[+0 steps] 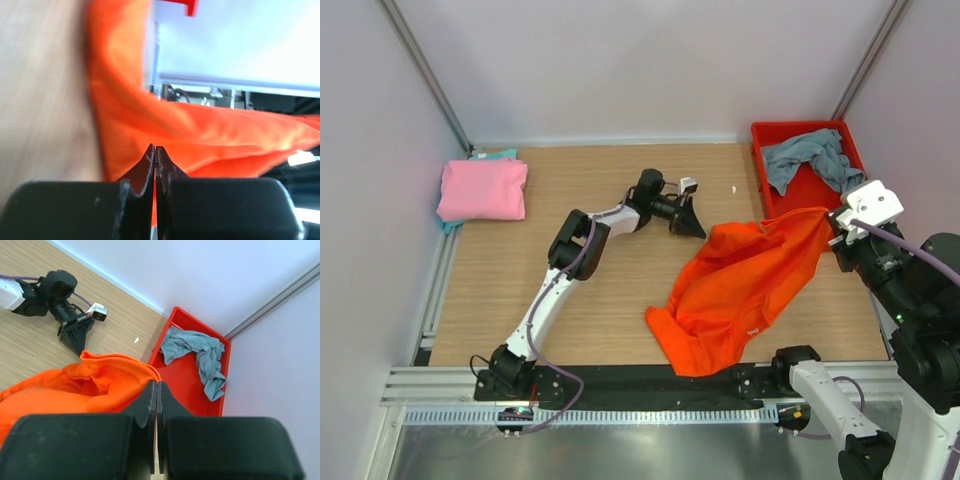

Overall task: Fold and stack the t-shirts
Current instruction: Flatten the tshirt out

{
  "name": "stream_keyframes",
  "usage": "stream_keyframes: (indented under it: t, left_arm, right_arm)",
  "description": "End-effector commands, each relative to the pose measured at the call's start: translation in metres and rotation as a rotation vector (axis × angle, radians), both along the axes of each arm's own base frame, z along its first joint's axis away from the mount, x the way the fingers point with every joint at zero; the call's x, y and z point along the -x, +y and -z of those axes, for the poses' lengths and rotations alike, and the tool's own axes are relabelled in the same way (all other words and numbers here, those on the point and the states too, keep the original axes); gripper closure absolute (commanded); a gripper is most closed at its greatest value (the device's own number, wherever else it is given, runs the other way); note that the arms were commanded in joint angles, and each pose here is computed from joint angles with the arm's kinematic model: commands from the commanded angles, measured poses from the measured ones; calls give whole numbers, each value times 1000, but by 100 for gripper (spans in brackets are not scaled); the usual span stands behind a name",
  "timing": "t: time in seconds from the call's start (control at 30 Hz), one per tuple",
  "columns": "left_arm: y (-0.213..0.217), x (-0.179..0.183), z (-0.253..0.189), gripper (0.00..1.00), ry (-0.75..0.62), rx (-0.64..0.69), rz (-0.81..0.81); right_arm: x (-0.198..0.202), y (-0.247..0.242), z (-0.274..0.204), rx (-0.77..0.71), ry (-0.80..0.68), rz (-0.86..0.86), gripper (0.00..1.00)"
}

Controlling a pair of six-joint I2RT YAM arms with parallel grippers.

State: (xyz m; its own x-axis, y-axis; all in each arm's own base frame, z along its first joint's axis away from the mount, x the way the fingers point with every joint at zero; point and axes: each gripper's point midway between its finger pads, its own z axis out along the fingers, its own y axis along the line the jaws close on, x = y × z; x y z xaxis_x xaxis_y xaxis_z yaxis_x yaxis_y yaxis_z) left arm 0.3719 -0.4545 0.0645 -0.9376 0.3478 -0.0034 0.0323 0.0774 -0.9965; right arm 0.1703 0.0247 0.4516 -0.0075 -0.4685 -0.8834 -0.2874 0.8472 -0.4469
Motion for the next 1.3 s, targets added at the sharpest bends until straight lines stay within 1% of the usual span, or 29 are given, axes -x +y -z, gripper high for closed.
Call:
stream_keyframes:
  t: [0.0, 0.03, 0.1, 0.13, 0.2, 0.23, 0.27, 0.3, 0.33, 0.37, 0.4, 0.43, 0.47, 0.5, 0.53, 0.57, 0.67, 0.8, 0.9, 1.03, 1.17, 1.23, 1.27]
  left_arm:
    - [11, 8, -58, 100, -81, 142, 54]
    - [22, -1, -79, 100, -109, 156, 21]
    - [38, -8, -92, 100, -124, 159, -20]
    - [54, -20, -115, 100, -169, 176, -62]
    - [67, -35, -117, 100, -177, 145, -111]
    - [76, -44, -118, 93, -192, 134, -132]
    - [80, -47, -112, 79, -122, 79, -144]
    - [80, -55, -110, 62, -241, 92, -159]
    - [81, -60, -104, 59, -261, 65, -176]
    - [83, -56, -98, 54, -195, -38, -179]
    - [82, -68, -69, 48, -450, -151, -205]
    - [86, -65, -53, 47, -539, -261, -173]
    - [95, -46, -31, 45, -525, -407, -106]
    - [86, -47, -29, 44, -688, -464, -60]
    - [91, -51, -18, 43, -728, -554, -67]
    - [87, -54, -18, 41, -745, -558, -79]
    - [73, -44, -7, 39, -658, -533, -87]
    - [56, -24, 27, 39, -624, -560, -13]
    - [37, -7, 35, 39, -627, -549, 31]
    - [23, 10, 54, 38, -618, -552, 80]
    - [7, 20, 63, 38, -622, -520, 110]
    - [-3, 30, 65, 38, -628, -512, 134]
    - [-7, 33, 64, 37, -644, -510, 144]
  right_arm:
    - [-1, -7, 0, -14, -15, 46, 98]
    - [0, -8, 2, -12, -17, 49, 99]
    - [-2, -6, 7, -13, -7, 43, 99]
    - [-1, -6, 8, -16, -5, 42, 99]
    - [-2, -5, 9, -24, -5, 37, 99]
    - [-1, -4, 9, -27, -6, 31, 99]
    - [0, -3, 7, -32, -9, 30, 99]
    - [1, -3, 5, -36, -13, 29, 99]
    - [2, -6, 3, -38, -17, 46, 99]
    - [5, -9, -6, -48, -46, 62, 99]
    - [8, -13, -10, -60, -63, 90, 99]
    - [10, -19, -16, -72, -87, 124, 99]
    - [12, -33, -28, -87, -140, 202, 99]
    - [22, -37, -35, -98, -183, 221, 99]
    - [26, -40, -39, -102, -206, 234, 99]
    - [33, -46, -45, -106, -234, 262, 99]
    - [50, -53, -53, -121, -272, 299, 99]
    - [68, -71, -62, -132, -317, 388, 99]
    - [77, -74, -61, -132, -310, 406, 99]
    - [82, -76, -55, -145, -297, 420, 99]
    - [83, -75, -48, -159, -276, 416, 99]
    - [82, -73, -44, -165, -269, 409, 99]
    - [73, -70, -35, -159, -242, 395, 99]
